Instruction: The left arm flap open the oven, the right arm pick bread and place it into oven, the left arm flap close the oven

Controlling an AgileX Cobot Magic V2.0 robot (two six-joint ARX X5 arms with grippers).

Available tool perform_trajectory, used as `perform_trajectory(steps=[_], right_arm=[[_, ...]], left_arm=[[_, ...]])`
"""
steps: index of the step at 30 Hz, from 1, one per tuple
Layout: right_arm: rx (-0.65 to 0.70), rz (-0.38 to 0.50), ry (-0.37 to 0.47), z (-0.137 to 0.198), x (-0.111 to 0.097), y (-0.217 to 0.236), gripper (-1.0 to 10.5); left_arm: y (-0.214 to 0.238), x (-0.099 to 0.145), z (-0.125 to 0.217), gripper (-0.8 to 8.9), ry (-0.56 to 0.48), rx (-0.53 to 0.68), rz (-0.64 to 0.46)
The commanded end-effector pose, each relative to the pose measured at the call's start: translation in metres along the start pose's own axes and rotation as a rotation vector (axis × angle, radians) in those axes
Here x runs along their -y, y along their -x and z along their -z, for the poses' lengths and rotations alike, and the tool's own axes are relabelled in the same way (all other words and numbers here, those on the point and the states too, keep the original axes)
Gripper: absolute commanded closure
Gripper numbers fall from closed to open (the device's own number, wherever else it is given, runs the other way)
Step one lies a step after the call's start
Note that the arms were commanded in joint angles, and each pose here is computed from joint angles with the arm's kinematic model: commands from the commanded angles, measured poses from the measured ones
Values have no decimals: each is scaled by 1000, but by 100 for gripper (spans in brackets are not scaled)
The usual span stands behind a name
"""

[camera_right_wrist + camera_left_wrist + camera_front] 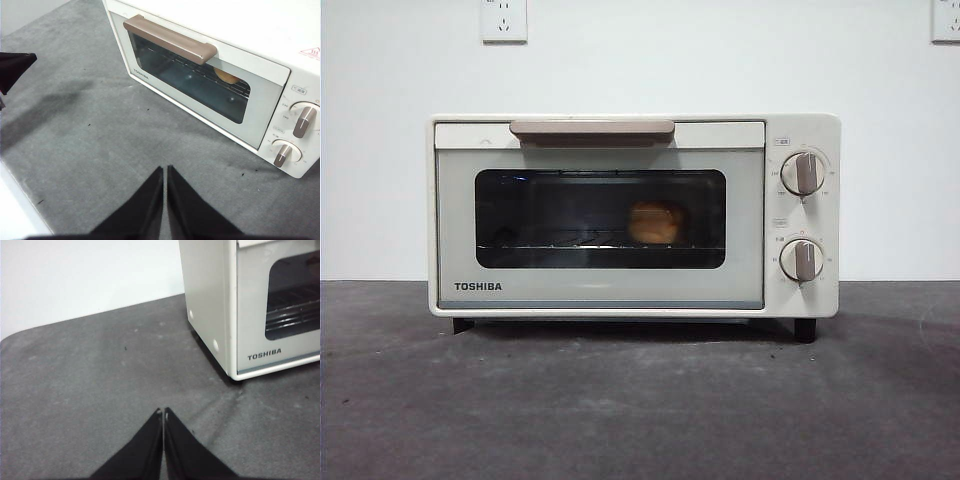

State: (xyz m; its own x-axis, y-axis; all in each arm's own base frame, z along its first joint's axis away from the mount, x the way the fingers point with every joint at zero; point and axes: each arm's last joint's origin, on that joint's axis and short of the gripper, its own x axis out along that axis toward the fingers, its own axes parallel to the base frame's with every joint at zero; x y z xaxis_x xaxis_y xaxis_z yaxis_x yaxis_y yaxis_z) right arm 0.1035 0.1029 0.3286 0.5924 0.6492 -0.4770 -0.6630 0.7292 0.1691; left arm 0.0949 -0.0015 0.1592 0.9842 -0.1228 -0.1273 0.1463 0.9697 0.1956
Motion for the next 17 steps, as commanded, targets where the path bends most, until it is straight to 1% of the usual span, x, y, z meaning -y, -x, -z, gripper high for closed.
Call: perform_trajectory(steps=[1,3,6,17], right_arm=[[15,-8,-5,-3,-2,1,940],[15,-8,-5,-3,-2,1,940],[15,-8,-5,-3,-2,1,940],[16,-8,-5,-3,-2,1,940]], left_arm=[[-2,1,9,801,9,-39,2],[-2,1,9,801,12,-41,3],[-2,1,9,801,55,-41,2],[-2,1,9,802,65,-41,2]])
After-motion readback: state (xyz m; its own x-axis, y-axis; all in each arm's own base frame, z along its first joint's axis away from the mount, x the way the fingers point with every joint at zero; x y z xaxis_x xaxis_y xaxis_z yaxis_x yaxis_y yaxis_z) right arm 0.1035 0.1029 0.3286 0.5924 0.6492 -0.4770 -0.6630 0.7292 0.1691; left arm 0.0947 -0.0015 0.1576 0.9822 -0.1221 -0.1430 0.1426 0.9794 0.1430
